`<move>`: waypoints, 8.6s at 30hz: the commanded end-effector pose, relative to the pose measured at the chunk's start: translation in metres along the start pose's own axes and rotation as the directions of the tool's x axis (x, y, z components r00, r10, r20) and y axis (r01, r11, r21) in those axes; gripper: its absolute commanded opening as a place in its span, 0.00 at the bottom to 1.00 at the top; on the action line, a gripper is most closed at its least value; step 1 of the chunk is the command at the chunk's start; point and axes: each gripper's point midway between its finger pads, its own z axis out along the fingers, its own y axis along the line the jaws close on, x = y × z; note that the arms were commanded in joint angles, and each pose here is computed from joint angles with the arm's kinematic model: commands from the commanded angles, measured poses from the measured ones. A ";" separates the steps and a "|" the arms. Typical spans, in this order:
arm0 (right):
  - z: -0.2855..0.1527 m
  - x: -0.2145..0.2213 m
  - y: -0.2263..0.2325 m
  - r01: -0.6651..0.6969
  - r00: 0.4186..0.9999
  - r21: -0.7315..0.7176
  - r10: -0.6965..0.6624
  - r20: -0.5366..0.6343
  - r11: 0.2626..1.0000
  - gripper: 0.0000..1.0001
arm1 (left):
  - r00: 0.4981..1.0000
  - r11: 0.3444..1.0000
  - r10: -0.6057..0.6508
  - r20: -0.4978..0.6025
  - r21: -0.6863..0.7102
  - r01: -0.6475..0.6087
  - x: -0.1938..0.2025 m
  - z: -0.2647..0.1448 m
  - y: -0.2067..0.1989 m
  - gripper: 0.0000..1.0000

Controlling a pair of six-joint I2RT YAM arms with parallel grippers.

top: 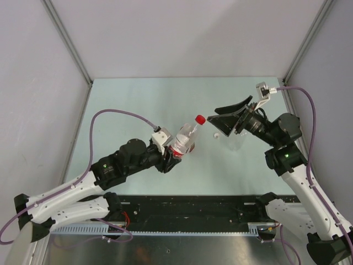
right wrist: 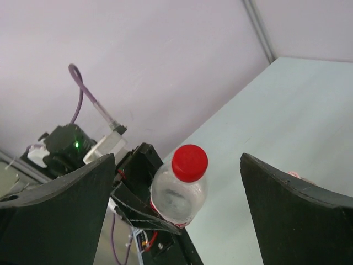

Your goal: Unscrew the bottle caps

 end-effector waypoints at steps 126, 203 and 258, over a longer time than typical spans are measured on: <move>0.020 0.013 0.062 0.089 0.992 -0.284 -0.112 -0.066 0.955 0.00 | 0.970 0.944 0.099 0.222 0.289 -0.162 -0.060 -0.031 -0.089 0.00; 0.008 -0.023 -0.024 -0.035 0.998 0.204 0.025 0.051 0.978 0.99 | 0.991 0.968 0.130 0.031 -0.219 -0.121 -0.035 0.003 -0.001 0.00; 0.034 0.028 -0.052 -0.246 0.952 0.200 0.275 -0.134 0.948 0.01 | 0.957 0.872 0.210 -0.198 -0.404 -0.275 -0.001 0.025 0.010 0.00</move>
